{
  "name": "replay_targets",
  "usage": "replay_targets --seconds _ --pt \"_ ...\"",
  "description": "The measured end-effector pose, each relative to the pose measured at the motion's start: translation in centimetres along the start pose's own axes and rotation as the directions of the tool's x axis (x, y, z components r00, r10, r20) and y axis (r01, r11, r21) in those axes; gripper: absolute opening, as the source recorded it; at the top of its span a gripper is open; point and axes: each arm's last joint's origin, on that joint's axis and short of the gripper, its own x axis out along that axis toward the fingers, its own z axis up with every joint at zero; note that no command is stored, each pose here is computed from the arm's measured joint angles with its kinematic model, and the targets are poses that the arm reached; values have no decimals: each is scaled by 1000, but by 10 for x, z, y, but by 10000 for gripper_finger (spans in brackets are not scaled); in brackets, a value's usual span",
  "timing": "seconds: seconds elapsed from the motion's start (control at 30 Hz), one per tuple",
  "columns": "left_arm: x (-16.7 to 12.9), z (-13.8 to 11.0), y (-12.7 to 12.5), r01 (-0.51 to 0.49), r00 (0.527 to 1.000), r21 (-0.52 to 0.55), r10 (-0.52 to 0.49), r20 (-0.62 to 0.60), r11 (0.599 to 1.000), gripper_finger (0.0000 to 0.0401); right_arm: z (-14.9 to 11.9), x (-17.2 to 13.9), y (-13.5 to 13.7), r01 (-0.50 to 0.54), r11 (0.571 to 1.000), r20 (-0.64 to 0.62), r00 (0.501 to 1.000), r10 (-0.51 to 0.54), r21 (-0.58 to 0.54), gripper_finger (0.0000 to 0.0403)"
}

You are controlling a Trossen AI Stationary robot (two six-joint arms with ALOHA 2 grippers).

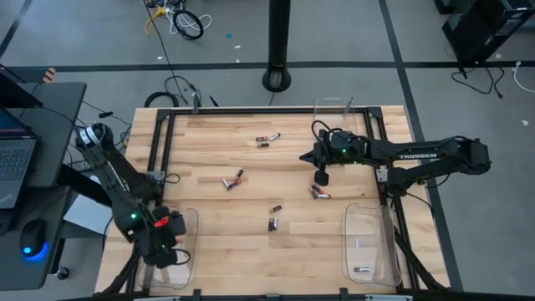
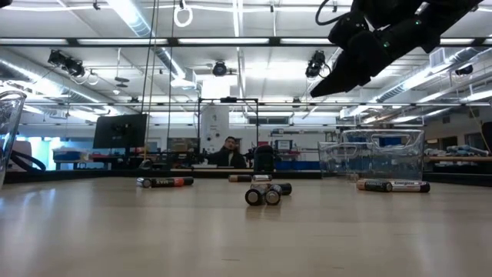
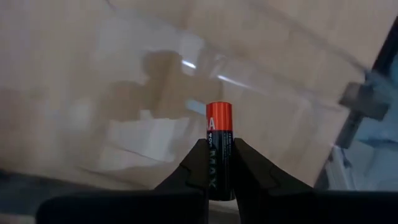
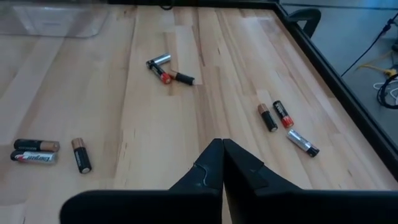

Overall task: Sort batteries
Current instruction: Put the orange battery into the bottom left transparent bin

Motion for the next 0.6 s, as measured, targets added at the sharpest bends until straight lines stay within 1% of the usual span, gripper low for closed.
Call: replay_targets --seconds 0.13,0.3,0.43,0.6 --pt "21 -8 5 59 998 -20 -60 -19 998 46 1 0 0 2 1000 15 1000 -2 0 23" --pt "38 -12 16 49 998 -16 -50 -49 999 46 1 0 0 2 1000 15 1000 -2 2 11" --pt "46 -14 22 47 996 -15 -48 -73 999 46 1 0 0 1 1000 8 1000 -1 6 13" --pt "46 -14 22 44 996 -12 -45 -74 999 46 1 0 0 1 1000 8 1000 -1 6 18"
